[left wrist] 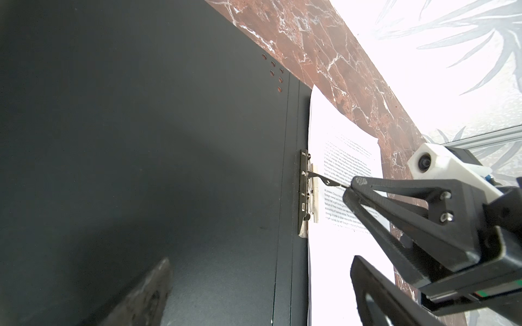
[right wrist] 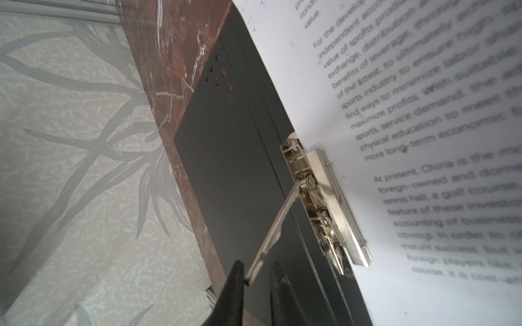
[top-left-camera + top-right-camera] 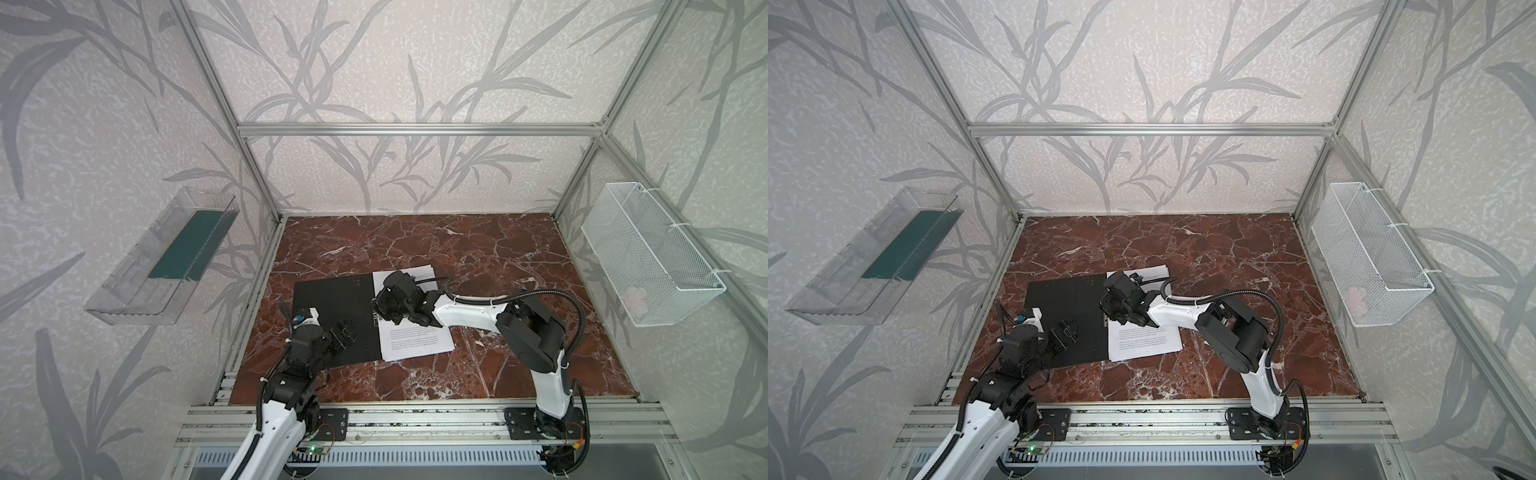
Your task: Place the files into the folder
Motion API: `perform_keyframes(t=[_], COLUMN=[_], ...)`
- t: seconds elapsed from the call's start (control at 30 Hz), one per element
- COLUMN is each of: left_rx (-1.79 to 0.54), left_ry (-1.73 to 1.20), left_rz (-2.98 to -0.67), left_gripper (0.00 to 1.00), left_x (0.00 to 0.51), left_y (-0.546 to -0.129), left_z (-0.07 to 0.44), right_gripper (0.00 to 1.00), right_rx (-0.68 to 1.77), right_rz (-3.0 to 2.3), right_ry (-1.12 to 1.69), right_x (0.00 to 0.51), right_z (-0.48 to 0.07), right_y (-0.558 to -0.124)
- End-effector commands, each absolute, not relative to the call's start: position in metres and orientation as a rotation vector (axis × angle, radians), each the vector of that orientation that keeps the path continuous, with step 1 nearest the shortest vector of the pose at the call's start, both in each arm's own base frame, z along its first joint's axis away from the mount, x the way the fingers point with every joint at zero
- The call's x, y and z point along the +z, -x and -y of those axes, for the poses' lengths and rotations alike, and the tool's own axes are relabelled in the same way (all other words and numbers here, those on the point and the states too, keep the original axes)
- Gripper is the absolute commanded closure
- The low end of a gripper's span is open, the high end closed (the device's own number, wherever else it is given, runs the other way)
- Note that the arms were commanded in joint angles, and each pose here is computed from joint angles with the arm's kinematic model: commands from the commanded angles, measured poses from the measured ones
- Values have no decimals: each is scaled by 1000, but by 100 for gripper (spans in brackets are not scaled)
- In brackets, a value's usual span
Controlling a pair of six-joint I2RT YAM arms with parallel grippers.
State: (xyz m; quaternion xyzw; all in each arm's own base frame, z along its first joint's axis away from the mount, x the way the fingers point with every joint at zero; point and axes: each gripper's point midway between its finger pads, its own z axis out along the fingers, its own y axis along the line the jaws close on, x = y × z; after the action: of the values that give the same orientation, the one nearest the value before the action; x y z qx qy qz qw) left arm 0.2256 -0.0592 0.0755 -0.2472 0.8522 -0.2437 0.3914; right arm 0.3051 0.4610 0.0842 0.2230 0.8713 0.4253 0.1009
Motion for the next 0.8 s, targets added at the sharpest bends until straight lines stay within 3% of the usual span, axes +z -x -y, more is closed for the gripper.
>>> perform_keyframes(t=[0.0, 0.37, 0.77], left_rx=[-630, -650, -829], left_ry=[637, 617, 487], left_rz=[-2132, -2187, -2224], left_gripper=[1, 1, 1], left_x=[88, 79, 86], left_y=[-230, -233, -244], left_z=[59, 66, 101], right_gripper=[83, 100, 100], right_rx=[1294, 1307, 1220], right_rz=[-2539, -2501, -2426], right_ry=[-682, -706, -676], right_x=[89, 87, 100], right_z=[-464, -455, -406], right_y=[-310, -310, -316])
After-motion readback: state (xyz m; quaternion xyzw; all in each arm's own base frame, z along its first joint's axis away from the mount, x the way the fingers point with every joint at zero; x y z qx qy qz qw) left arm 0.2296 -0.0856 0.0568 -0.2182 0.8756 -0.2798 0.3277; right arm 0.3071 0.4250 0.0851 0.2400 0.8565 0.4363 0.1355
